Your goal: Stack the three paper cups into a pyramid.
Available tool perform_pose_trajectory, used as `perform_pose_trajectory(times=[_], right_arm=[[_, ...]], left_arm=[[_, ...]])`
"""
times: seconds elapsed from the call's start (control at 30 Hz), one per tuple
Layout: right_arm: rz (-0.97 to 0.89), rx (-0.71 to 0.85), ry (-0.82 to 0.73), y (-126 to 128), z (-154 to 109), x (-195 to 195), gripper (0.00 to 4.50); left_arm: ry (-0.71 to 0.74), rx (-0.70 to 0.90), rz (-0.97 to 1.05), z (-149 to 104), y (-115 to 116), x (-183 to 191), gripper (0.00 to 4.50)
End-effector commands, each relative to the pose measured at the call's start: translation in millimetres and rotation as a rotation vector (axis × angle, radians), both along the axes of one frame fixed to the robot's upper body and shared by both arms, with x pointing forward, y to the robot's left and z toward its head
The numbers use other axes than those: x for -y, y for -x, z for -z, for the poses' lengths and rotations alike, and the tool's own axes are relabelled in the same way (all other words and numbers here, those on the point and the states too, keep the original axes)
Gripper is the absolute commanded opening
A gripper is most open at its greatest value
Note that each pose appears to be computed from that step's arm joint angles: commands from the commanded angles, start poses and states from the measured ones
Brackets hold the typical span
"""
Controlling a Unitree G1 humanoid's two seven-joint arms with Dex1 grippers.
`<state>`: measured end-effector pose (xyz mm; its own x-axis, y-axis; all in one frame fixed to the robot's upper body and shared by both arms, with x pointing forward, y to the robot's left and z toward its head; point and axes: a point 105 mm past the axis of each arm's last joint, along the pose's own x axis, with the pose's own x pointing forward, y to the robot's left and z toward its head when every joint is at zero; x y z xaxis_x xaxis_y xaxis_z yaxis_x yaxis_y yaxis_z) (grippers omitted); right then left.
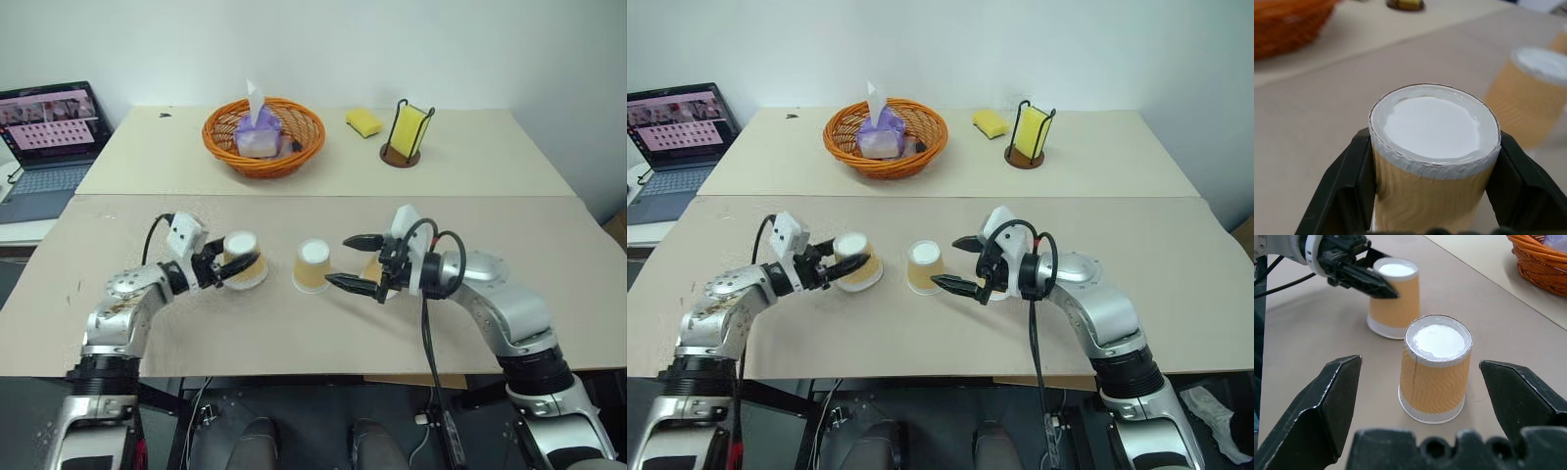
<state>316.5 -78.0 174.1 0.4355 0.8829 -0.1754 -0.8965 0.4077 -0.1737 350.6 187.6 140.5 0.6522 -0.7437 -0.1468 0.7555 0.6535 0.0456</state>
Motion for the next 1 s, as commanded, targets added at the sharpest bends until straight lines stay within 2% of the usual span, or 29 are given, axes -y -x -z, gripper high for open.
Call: perform_pose_trajectory(times=[0.03,0.3,0.43,1.0], right_arm=[[0.012,0.039,-0.014,0.9,-9.7,2.4,4.50],[0.060,0.044,-0.015,0.2,-10.1,10.9,4.50],[0.079,0.047,-0.012,-0.3,-10.6,14.8,4.50],[0.096,0.046,-0.012,0.5,-10.5,18.4,4.50]], left_arm=[[-0.030,-0.031,0.091,7.6,-0.6,8.4,2.52],[-0.016,-0.017,0.289,8.9,-2.8,62.2,2.52],[-0.015,-0.013,0.339,8.4,-4.5,76.5,2.52],[-0.027,-0.002,0.345,8.4,-8.1,77.6,2.52]])
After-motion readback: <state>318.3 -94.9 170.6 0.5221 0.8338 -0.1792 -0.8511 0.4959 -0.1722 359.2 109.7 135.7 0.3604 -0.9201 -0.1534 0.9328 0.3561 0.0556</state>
